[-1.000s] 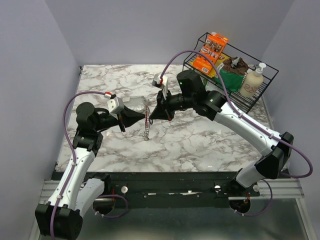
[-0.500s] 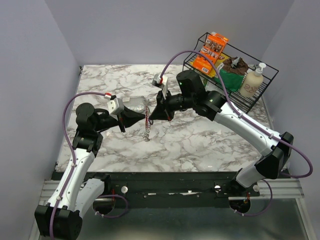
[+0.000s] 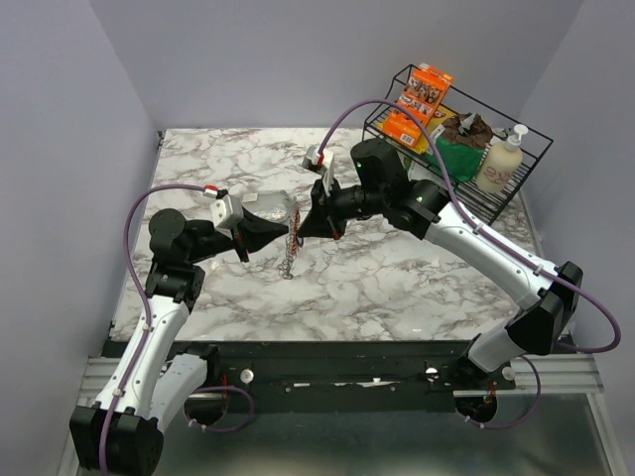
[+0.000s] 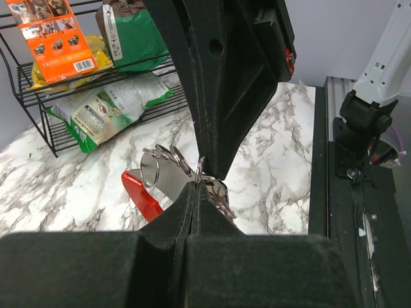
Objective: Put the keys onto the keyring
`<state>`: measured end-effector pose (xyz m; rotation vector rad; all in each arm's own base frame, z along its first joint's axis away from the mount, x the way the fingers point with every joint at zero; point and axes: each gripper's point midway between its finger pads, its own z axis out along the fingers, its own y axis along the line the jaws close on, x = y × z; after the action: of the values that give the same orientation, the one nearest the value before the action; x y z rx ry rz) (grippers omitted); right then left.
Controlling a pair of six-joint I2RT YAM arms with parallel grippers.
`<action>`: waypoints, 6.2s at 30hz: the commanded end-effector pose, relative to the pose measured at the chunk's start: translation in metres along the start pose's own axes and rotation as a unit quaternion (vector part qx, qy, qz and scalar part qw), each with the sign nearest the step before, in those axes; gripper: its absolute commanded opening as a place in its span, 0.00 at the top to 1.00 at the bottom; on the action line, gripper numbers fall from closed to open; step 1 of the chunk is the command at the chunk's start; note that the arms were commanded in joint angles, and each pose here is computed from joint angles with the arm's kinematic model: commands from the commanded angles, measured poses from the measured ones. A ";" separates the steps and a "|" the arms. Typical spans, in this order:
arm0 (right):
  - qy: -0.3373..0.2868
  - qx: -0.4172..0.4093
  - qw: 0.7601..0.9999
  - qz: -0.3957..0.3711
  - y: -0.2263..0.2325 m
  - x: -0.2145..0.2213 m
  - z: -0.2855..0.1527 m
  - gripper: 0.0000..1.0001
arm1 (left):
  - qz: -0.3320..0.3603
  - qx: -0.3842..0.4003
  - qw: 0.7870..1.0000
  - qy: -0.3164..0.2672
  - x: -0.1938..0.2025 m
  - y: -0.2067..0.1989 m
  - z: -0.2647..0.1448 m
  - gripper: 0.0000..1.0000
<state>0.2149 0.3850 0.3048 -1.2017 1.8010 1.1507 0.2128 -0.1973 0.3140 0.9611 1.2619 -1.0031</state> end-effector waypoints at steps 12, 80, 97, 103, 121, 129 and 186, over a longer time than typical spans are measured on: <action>0.009 -0.008 1.000 0.005 -0.001 0.010 0.008 1.00 | 0.031 0.039 0.998 -0.031 -0.018 -0.018 0.000 1.00; -0.103 -0.170 0.979 -0.035 0.055 -0.015 -0.039 0.51 | -0.007 0.056 0.996 -0.069 -0.009 -0.024 0.007 1.00; -0.111 -0.105 0.988 -0.007 0.028 -0.019 -0.027 0.57 | -0.007 0.057 0.996 -0.069 -0.008 -0.025 0.008 1.00; -0.108 -0.103 0.989 -0.001 0.025 -0.017 -0.024 0.56 | -0.006 0.059 0.996 -0.070 -0.010 -0.027 0.008 1.00; -0.097 -0.109 0.989 0.017 0.023 -0.016 -0.018 0.57 | -0.009 0.059 0.996 -0.071 -0.009 -0.027 0.009 1.00; -0.091 -0.126 0.988 0.020 0.026 -0.015 -0.016 0.71 | -0.008 0.059 0.996 -0.073 -0.012 -0.027 0.010 1.00; 0.037 -0.117 0.992 -0.012 0.022 0.039 -0.025 0.99 | -0.038 0.182 0.980 0.069 0.006 -0.043 0.023 0.63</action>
<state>0.1857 0.3529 0.2776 -1.3596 1.7755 1.3151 0.1930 -0.2261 0.3080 1.2029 1.2962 -1.2010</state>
